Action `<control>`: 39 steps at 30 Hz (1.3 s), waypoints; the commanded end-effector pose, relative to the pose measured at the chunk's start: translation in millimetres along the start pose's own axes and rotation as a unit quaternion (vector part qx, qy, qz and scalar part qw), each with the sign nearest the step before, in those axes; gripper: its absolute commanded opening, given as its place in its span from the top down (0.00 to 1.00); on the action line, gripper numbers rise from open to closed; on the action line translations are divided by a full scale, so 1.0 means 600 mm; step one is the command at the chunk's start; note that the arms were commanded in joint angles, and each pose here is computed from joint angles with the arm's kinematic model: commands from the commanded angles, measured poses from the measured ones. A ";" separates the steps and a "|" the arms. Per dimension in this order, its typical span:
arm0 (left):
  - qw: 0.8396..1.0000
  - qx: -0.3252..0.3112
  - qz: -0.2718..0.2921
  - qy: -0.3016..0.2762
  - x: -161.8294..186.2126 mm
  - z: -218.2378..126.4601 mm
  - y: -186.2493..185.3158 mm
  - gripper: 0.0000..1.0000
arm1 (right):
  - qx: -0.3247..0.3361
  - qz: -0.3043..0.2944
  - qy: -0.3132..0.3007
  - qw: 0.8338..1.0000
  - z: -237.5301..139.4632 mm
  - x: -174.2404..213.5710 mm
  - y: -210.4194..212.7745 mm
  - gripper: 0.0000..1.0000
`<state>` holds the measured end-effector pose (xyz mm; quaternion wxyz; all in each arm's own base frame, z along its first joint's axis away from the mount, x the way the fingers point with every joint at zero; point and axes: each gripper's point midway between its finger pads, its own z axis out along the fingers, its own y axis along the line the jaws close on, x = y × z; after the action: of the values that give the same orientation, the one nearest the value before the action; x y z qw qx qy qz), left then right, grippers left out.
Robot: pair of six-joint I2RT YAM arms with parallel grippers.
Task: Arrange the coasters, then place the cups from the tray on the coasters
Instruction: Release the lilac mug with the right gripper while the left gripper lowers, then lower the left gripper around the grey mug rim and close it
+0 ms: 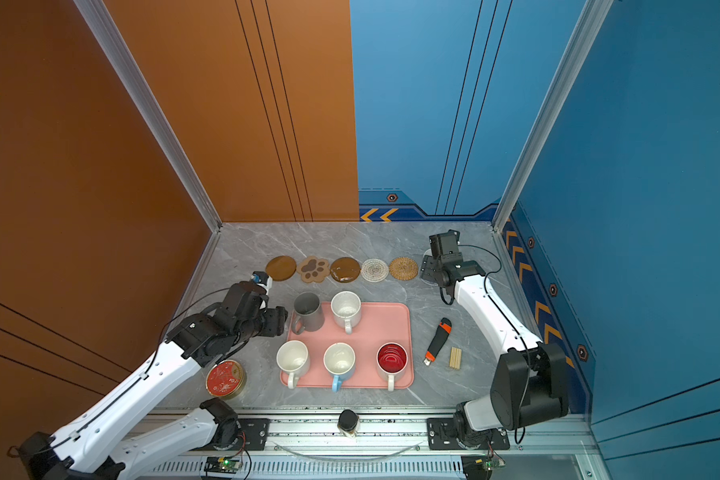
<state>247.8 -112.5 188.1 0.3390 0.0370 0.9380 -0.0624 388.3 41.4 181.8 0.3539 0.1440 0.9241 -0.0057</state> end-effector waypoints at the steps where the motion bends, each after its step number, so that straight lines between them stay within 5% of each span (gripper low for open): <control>1: 0.998 0.035 0.036 0.024 0.003 0.000 -0.027 0.27 | -0.002 0.008 0.018 1.000 -0.011 0.033 0.000 0.22; 20: 0.986 0.058 0.114 0.107 0.043 0.069 -0.059 0.37 | -0.022 0.016 0.049 0.998 -0.003 0.106 0.003 0.21; 39: 0.985 0.026 0.112 0.130 0.032 0.149 -0.056 0.54 | -0.019 0.017 0.059 0.998 0.003 0.124 -0.003 0.20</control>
<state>276.5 -156.8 105.5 0.2086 0.1588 0.9640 -0.0453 338.7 59.2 130.9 0.2978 0.1472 0.9429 0.0225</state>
